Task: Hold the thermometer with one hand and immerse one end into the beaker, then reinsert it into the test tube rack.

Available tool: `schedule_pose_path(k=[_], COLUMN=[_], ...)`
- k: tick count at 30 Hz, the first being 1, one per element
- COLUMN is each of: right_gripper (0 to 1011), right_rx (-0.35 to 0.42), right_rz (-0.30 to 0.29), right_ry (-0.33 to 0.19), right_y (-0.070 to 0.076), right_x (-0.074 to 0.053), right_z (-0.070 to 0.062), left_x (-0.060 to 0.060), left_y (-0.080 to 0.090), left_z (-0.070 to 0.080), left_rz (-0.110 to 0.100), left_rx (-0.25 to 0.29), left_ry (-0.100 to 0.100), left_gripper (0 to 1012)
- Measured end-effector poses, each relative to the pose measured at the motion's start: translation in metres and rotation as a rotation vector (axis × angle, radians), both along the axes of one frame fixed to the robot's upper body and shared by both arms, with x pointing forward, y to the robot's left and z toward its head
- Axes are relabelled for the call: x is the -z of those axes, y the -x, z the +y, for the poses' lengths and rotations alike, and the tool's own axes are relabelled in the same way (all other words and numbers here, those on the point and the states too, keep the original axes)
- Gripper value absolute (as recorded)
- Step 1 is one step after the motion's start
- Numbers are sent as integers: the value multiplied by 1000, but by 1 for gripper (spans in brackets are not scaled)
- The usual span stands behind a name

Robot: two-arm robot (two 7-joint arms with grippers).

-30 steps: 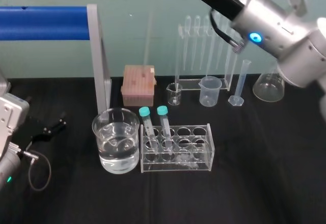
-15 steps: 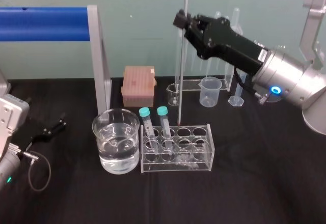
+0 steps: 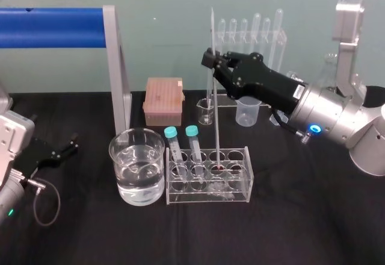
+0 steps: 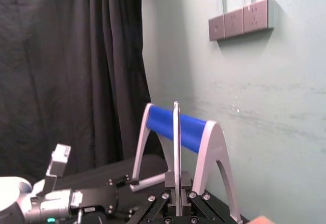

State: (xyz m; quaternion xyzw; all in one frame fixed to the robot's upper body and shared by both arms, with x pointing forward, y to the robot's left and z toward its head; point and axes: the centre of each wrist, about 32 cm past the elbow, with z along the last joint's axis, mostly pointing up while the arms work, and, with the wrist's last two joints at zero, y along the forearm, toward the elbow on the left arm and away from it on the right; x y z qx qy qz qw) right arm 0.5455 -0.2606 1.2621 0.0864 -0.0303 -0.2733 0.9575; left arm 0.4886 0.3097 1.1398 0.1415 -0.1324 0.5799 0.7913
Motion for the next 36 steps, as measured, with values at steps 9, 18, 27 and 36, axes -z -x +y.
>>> schedule_pose_path(k=[9,18,27,36], right_gripper=[51,52,52,52], right_rx=[-4,-17,-20,-19], right_rz=[32,44,54,51], right_ry=[40,86,115,119], right_y=[-6,-12,-15,-16], right_x=[16,28,35,35], right_z=[5,9,12,13], left_x=[0,0,0,0], left_y=[0,0,0,0], left_z=[0,0,0,0], left_rz=[0,0,0,0], left_rx=[0,0,0,0], left_ry=[0,0,0,0], left_gripper=[1008,1008,1008,1008])
